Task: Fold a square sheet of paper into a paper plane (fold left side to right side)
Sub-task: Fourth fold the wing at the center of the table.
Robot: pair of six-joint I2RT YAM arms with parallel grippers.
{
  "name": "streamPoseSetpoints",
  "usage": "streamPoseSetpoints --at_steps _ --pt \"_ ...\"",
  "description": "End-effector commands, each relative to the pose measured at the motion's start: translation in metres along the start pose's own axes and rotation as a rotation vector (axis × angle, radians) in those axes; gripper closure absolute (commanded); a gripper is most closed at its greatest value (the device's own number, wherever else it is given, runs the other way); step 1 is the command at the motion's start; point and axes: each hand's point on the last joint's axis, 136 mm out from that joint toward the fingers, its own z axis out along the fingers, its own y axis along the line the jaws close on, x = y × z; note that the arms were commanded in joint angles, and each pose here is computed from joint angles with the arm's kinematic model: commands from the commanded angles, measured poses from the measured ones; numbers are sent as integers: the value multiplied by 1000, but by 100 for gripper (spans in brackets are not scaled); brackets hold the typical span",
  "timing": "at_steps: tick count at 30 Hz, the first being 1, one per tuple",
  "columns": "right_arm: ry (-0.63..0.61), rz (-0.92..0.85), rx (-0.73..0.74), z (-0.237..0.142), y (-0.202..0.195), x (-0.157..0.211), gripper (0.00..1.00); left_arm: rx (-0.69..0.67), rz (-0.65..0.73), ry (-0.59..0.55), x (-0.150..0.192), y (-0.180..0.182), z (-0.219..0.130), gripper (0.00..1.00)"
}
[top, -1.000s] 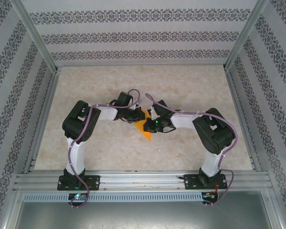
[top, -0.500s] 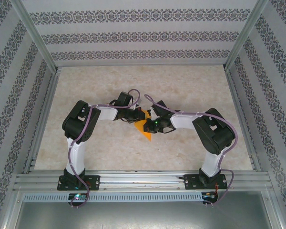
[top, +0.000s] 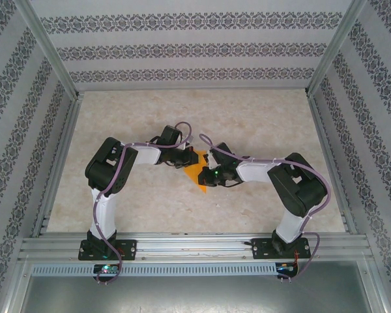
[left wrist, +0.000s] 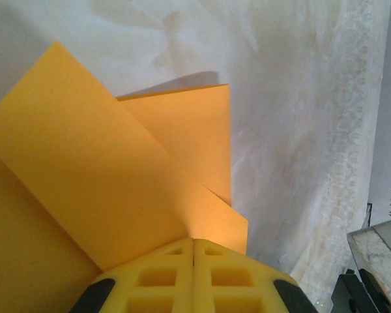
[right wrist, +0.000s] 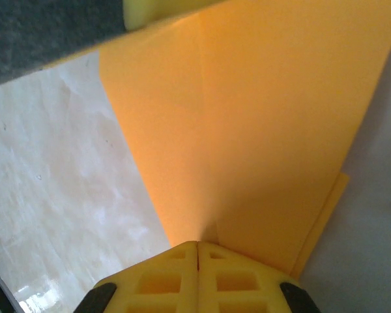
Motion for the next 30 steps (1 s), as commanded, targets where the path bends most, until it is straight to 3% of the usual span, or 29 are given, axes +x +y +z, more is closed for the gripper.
streamPoseSetpoints --at_steps 1,30 --pt "182 85 134 0 -37 60 100 -197 -100 44 24 58 7 100" --pt "269 80 189 -15 -52 92 100 -203 -101 52 24 60 9 100"
